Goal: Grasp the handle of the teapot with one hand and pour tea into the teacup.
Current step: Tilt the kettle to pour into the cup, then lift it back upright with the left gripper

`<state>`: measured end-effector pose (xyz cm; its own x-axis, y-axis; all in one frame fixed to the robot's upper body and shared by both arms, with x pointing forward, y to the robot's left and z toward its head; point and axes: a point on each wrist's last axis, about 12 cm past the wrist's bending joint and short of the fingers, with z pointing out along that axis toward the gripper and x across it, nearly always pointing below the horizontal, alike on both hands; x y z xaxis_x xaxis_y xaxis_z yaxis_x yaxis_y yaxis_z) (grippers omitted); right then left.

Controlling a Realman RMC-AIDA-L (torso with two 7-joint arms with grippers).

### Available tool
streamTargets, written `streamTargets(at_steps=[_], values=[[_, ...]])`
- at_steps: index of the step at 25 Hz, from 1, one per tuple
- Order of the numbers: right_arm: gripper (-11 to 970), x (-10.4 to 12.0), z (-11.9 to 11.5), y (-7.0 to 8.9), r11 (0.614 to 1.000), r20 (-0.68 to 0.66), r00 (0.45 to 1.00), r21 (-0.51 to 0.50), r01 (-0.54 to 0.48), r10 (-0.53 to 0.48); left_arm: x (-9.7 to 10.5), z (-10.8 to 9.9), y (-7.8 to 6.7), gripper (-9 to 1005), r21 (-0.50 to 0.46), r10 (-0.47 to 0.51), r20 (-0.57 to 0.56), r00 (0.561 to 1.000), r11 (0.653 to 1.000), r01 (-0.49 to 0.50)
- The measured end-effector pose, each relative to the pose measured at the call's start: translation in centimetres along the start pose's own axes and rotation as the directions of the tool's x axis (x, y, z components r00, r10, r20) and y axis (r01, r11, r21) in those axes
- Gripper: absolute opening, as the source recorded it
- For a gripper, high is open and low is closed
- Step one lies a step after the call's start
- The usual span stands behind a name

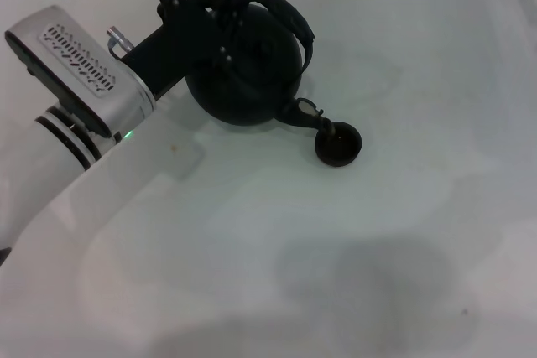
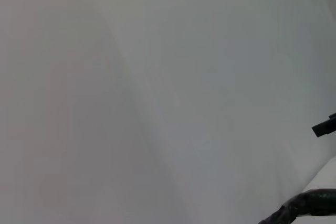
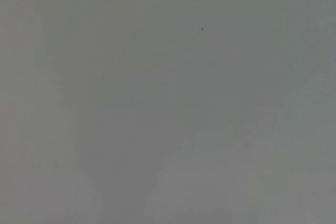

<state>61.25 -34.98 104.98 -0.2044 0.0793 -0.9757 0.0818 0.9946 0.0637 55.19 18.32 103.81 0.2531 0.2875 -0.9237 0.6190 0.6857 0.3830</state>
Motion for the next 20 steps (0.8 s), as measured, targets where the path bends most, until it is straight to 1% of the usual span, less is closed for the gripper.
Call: streamTargets(at_steps=[13,20], values=[[832,0.18,-0.09,-0.03,1.0,-0.006,1.0,0.005,-0.005,0.005,-0.52,0.61,-0.41,117,0.01,0.082,0.022,0.996,0.997,-0.082],[832,0.34,-0.15,0.02,1.0,-0.011,1.0,0.004,-0.007,0.007,-0.65,0.75,-0.54,115,0.012,0.083,0.027,0.996,0.996,-0.083]])
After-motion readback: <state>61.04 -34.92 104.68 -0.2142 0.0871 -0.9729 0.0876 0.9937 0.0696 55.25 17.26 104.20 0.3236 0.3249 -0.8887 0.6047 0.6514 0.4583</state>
